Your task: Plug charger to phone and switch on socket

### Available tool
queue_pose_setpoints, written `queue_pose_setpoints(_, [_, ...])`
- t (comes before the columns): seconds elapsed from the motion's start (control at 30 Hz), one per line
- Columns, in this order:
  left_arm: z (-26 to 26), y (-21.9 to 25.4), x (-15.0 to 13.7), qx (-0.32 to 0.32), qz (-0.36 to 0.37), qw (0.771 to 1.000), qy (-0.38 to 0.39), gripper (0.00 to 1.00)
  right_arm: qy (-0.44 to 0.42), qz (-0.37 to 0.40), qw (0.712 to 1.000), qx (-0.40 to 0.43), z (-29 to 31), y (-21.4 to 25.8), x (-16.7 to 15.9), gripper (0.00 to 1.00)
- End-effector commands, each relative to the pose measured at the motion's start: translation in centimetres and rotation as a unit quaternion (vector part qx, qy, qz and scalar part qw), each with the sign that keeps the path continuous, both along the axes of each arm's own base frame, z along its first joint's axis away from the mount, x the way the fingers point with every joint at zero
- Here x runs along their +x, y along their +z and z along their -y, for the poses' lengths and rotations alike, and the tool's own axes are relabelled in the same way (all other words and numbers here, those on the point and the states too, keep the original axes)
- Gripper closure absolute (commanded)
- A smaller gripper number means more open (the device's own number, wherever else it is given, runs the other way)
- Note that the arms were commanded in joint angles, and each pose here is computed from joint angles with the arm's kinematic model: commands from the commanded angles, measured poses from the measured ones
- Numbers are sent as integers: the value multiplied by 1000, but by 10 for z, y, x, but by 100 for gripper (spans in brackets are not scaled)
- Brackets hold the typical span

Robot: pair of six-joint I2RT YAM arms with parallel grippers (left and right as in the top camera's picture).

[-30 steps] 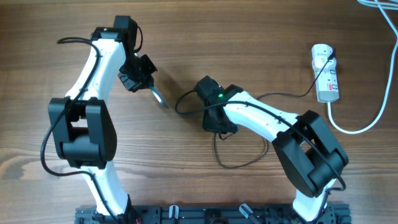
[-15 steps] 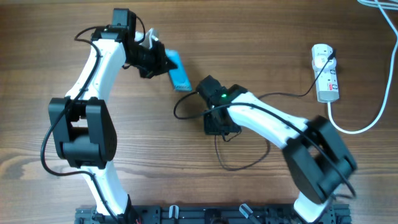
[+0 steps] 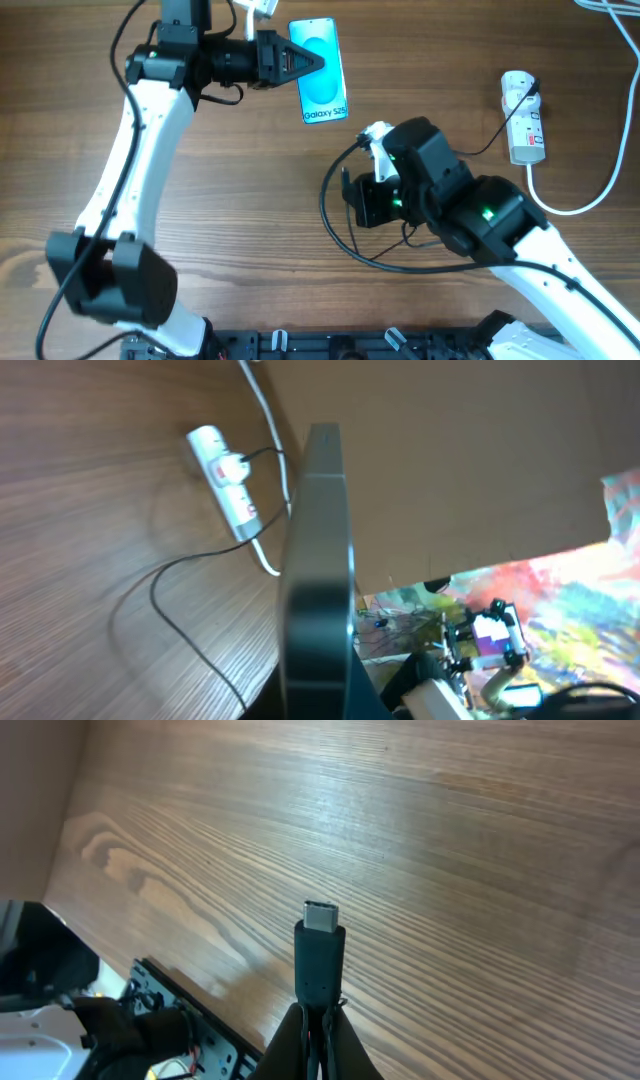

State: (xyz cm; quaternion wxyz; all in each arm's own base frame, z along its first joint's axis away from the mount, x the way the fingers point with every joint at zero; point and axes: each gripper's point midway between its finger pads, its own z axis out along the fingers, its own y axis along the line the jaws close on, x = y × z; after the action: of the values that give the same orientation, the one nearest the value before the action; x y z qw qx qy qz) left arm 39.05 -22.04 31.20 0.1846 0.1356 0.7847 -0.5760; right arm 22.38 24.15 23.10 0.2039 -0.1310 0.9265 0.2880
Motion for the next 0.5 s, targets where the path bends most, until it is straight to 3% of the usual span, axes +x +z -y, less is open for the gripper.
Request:
queue_pose_setpoints(0.0, [12,19,-21,-2,24,999,-21,96,-9,3,1000,21,0,12,-3,95])
queue_pose_setpoints(0.23, [24,-4,-26,59,20,998,-10,96,9,17,1000,23,-3,15,-2,95])
queue_pose_setpoints(0.47, [29,-10,-38,64,-6,998,-23,96,16,55,997,44,-12,29,8,96])
